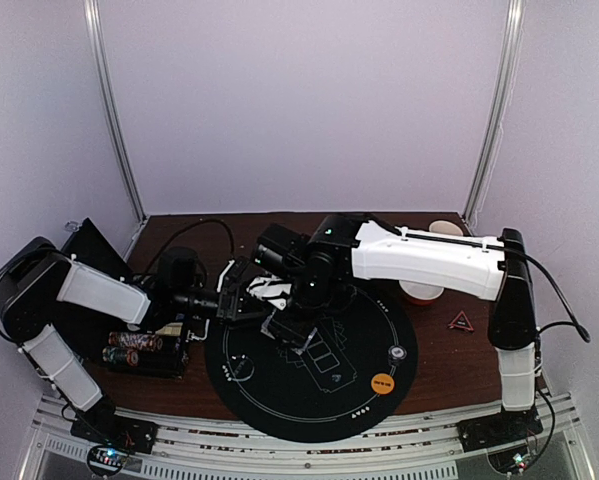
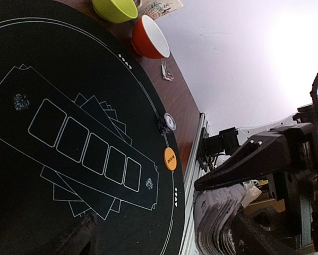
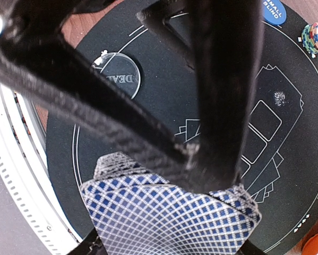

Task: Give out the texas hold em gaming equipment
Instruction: Pass from the right arm to the left

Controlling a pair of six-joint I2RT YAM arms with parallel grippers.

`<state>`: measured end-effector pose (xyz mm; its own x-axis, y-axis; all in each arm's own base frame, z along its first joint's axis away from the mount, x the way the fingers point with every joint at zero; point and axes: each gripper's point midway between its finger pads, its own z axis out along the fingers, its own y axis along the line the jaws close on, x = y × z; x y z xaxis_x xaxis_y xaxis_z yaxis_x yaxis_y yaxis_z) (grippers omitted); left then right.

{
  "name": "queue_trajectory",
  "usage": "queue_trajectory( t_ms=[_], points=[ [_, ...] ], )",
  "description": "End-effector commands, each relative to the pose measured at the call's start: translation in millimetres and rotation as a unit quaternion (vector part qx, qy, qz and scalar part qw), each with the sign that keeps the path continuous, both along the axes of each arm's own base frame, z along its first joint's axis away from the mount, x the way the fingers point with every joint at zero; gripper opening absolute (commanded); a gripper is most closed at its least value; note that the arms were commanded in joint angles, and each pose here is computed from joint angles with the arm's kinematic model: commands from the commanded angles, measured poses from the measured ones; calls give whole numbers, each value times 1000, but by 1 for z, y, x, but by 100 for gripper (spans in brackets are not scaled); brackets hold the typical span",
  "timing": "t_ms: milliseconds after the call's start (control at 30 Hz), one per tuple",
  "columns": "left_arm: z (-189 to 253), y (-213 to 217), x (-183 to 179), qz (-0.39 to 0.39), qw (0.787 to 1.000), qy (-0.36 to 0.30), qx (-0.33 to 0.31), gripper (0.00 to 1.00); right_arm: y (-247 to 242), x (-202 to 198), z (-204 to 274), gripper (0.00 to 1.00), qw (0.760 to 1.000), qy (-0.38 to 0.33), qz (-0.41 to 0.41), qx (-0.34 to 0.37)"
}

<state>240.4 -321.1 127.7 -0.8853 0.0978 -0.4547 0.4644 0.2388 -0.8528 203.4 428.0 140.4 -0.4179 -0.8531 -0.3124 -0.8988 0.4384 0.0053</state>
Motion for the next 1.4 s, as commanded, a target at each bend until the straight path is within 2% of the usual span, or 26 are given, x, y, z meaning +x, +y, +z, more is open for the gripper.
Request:
queue_trajectory(
  t_ms=[0, 233, 367, 667, 800, 967, 1133, 1367],
  points=[
    [24, 0, 11, 9, 999, -51, -17, 91, -10, 4, -12, 57, 1000, -4, -4, -30],
    [36, -2, -1, -12, 996, -83, -28, 96, -10, 7, -12, 57, 1000, -5, -8, -28],
    [26, -12, -9, -35, 995, -91, -8, 97, -8, 8, -9, 56, 1000, -8, -8, -25],
    [25, -25, -12, -54, 995, -81, -18, 91, -7, 9, -10, 56, 1000, -12, -2, -26],
    [28, -28, -14, -56, 995, -70, -42, 85, 0, 10, -3, 56, 1000, -18, 7, -8],
    [51, -27, -20, -53, 990, -83, -96, 84, 13, 13, 5, 56, 999, -24, 13, 20],
    [56, -23, -23, -44, 989, -71, -119, 73, 14, 17, 6, 55, 999, -34, 11, 21],
    [48, -22, -30, -60, 991, -66, -104, 55, 15, 23, 7, 55, 999, -43, 6, 17]
  ],
)
